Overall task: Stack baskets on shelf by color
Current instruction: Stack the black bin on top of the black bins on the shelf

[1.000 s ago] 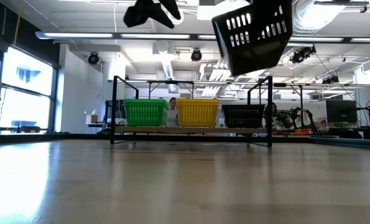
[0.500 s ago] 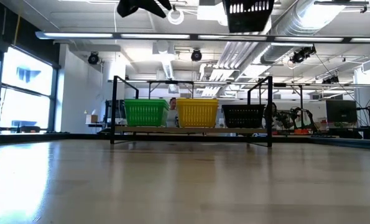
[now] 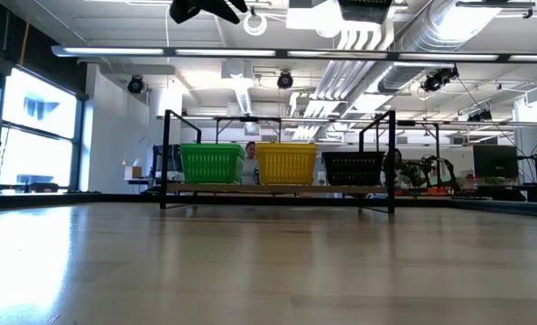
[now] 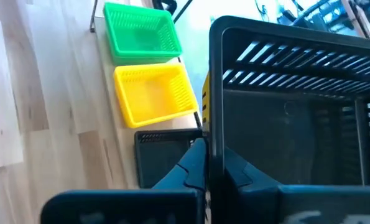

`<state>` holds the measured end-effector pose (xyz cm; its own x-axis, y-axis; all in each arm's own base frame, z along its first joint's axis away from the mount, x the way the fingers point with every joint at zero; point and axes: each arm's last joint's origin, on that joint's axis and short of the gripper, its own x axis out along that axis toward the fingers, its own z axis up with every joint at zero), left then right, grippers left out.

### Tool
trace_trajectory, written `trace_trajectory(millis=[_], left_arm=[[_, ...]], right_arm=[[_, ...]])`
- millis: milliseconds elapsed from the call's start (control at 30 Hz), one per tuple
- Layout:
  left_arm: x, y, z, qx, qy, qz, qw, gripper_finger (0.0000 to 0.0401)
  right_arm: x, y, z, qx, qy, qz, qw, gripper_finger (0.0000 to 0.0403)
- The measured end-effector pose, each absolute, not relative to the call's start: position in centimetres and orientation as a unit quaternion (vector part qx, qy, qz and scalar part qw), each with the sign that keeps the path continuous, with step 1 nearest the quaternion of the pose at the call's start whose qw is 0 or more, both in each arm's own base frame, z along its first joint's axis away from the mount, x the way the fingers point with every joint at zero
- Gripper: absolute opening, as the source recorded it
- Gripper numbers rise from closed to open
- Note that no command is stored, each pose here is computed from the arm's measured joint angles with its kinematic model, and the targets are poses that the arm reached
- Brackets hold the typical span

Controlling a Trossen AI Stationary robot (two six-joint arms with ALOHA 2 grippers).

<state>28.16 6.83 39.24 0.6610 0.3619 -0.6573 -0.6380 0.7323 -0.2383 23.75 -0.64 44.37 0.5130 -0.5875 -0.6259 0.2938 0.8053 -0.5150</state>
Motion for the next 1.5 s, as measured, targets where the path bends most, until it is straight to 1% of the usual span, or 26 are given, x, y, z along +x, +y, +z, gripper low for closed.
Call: trace_trajectory(millis=[167,467,633,733,1000,1333,1500], left_arm=[[28.2,6.8,39.2,-0.233,0.298,0.285,0.881,0.0103],[28.2,6.8,39.2,-0.236,0.297,0.287,0.88,0.0103],[28.2,6.8,39.2,-0.235,0.297,0.287,0.88,0.0103],[28.2,6.8,39.2,-0.236,0.297,0.287,0.88,0.0103],[28.2,6.8,39.2,-0.242,0.295,0.289,0.878,0.0103],[28.1,7.1,39.2,-0.235,0.296,0.29,0.879,0.0103],[28.1,7.2,39.2,-0.237,0.296,0.292,0.878,0.0103]], right_arm=[[24.6,-2.4,43.8,-0.181,0.412,-0.222,0.865,0.0],[24.9,-5.6,38.1,-0.169,0.4,-0.154,0.888,0.0],[25.0,-6.9,35.4,-0.166,0.419,-0.143,0.881,0.0],[25.1,-7.6,34.2,-0.15,0.418,-0.13,0.886,0.0],[25.3,-8.9,31.6,-0.111,0.418,-0.138,0.891,0.0],[27.3,-10.2,28.1,-0.088,0.475,-0.139,0.864,0.0],[27.8,-10.7,27.0,-0.073,0.494,-0.149,0.854,0.0]])
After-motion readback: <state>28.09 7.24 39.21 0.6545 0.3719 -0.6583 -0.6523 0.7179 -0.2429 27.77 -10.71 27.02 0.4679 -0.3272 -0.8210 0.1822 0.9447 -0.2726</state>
